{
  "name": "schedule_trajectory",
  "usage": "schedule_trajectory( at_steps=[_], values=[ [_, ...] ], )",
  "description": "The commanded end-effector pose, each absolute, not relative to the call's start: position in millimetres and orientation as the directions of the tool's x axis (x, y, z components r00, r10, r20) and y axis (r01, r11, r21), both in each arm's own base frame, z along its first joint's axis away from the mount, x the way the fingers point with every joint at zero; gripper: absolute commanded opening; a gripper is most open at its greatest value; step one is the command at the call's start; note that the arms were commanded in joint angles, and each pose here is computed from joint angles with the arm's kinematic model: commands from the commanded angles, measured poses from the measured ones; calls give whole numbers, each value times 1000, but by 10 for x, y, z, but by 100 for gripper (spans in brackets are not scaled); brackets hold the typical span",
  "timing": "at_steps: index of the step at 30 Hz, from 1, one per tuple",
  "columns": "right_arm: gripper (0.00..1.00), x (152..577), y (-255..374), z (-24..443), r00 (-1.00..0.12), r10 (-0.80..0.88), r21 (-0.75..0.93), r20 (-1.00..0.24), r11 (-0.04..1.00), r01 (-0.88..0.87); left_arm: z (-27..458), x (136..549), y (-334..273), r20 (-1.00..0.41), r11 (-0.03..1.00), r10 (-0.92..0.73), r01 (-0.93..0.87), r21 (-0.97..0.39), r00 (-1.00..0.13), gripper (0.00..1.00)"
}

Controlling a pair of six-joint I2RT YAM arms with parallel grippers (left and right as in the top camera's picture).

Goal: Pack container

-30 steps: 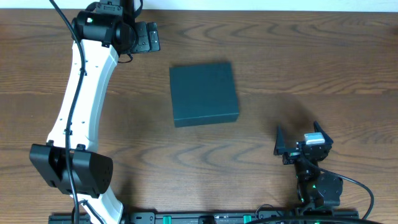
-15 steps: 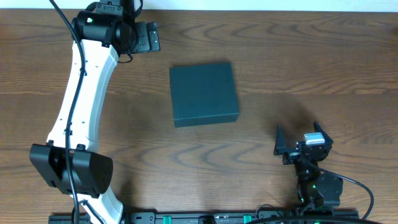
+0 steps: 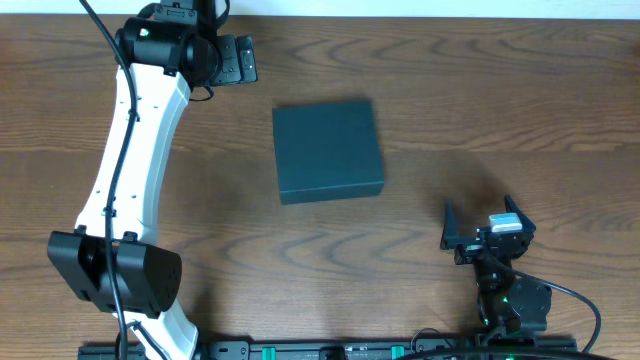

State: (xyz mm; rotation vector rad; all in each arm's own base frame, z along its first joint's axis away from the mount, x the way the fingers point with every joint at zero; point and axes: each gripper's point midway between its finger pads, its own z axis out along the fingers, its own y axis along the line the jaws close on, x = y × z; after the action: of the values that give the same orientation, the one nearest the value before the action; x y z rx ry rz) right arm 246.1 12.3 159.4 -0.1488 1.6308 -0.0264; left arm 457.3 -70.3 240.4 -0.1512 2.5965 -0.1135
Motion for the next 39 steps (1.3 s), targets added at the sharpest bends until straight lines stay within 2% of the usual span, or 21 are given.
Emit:
schedule_trajectory(
  at_steps=[1, 4, 7, 10, 14, 20, 25, 29, 33, 39],
  values=[
    [99, 2456, 172, 1590, -53, -121, -115, -991, 988, -103, 2621, 4613, -604, -575, 992, -126, -98, -80, -808, 99],
    [99, 2456, 172, 1590, -53, -121, -115, -991, 988, -103, 3062, 4721, -524, -704, 989, -145, -117, -89, -695, 99],
    [99, 2456, 172, 1590, -53, -121, -115, -991, 988, -103, 3765, 4752, -403, -847, 982, -181, -133, -131, -499, 99],
    [99, 2456, 172, 1590, -53, -121, -115, -991, 988, -103, 4459, 4615, -268, -928, 974, -217, -122, -188, -301, 99],
    [99, 2456, 172, 1590, -53, -121, -115, -991, 988, -103, 5225, 4174, -49, -966, 965, -246, -114, -236, -84, 99],
    [99, 2456, 172, 1591, -53, -121, -115, -991, 988, -103, 5810, 3361, 331, -967, 955, -235, -162, -250, 102, 99],
    [99, 2456, 172, 1591, -53, -121, -115, -991, 988, -103, 5788, 2778, 562, -962, 939, -219, -232, -253, 162, 99],
    [99, 2456, 172, 1591, -53, -121, -115, -991, 988, -103, 5445, 2391, 632, -964, 928, -214, -276, -251, 157, 99],
    [99, 2456, 172, 1590, -53, -121, -115, -991, 988, -103, 4987, 2175, 632, -966, 923, -214, -292, -249, 146, 99],
    [99, 2456, 172, 1590, -53, -121, -115, -991, 988, -103, 4302, 2130, 623, -957, 919, -232, -282, -274, 171, 99]
  ],
)
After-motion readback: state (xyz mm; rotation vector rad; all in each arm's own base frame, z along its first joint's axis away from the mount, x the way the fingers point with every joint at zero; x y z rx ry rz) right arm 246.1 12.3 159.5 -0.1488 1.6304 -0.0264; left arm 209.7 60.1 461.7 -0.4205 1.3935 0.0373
